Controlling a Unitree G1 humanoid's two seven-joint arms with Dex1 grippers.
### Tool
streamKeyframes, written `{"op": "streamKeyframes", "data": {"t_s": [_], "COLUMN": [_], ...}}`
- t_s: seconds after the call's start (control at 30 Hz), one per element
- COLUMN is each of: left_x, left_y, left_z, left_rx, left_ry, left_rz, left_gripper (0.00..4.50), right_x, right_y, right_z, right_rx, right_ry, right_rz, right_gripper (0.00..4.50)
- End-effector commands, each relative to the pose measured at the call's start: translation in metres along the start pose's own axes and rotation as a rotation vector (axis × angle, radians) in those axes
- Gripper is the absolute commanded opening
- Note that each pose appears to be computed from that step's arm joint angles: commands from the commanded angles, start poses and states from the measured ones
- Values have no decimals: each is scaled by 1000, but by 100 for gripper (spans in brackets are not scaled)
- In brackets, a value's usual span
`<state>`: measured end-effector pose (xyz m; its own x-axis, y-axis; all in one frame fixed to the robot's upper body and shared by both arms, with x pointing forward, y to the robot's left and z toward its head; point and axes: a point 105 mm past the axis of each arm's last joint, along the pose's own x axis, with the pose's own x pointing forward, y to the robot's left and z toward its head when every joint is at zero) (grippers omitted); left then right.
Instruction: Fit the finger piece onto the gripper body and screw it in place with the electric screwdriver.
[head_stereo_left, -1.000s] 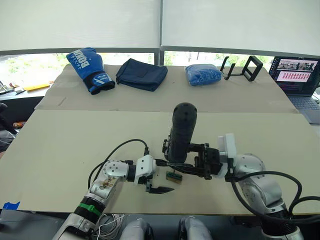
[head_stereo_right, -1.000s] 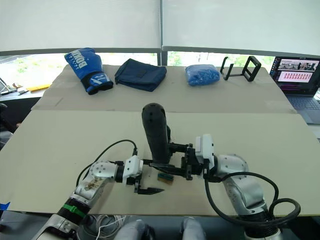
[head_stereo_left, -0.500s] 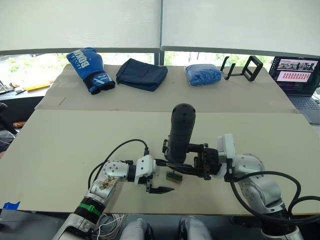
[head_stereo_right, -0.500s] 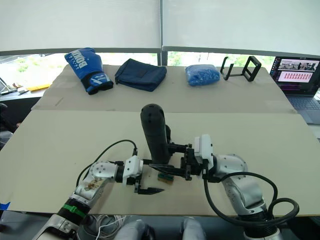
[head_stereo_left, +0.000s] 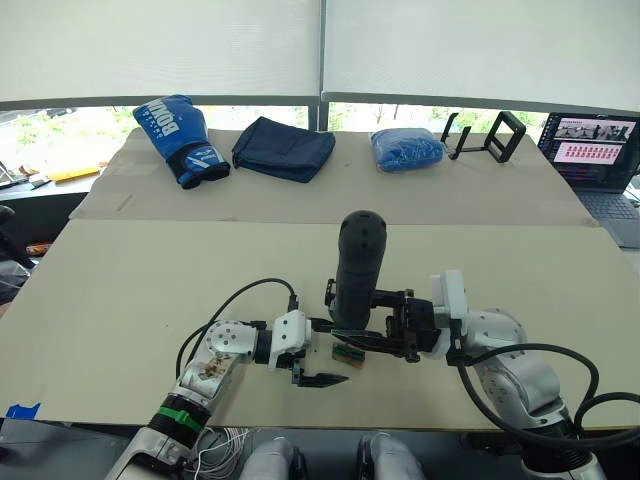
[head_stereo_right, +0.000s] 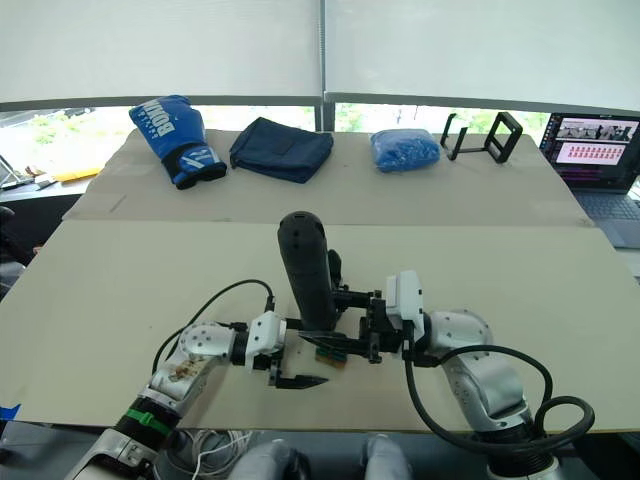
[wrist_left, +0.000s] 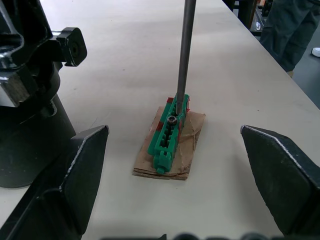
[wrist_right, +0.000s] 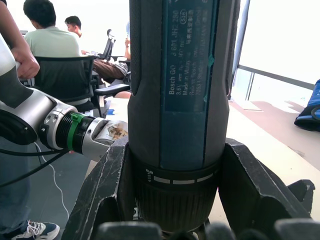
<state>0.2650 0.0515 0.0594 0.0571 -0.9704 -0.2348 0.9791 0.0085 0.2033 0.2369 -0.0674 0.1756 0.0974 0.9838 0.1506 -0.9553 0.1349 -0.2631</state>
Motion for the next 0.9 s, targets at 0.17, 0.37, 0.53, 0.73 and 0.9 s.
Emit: {"op": "streamKeyframes", "data": {"t_s": [0.17,0.37,0.53,0.73,0.9], "left_x": [6,6,6,6,6], "left_y": [-12,-11,-11,-11,-11], "left_z": [-19,-16,-13,-12,-12], "left_rx": [-78,-77,-77,-79,-79], "left_ry": [53,52,52,52,52], "left_rz": [-27,-27,-26,-29,-29], "left_gripper": [445,445,445,445,445], "right_x": [0,0,-1,-1,-1], "right_y": [0,-1,-2,-2,-1], "right_z": [10,9,8,8,7], "right_rx": [-48,-53,-59,-61,-56], "right_ry": [-24,-21,-18,-16,-13], "right_rz": [-1,-5,-14,-17,-15], "right_gripper": [191,191,191,191,191]}}
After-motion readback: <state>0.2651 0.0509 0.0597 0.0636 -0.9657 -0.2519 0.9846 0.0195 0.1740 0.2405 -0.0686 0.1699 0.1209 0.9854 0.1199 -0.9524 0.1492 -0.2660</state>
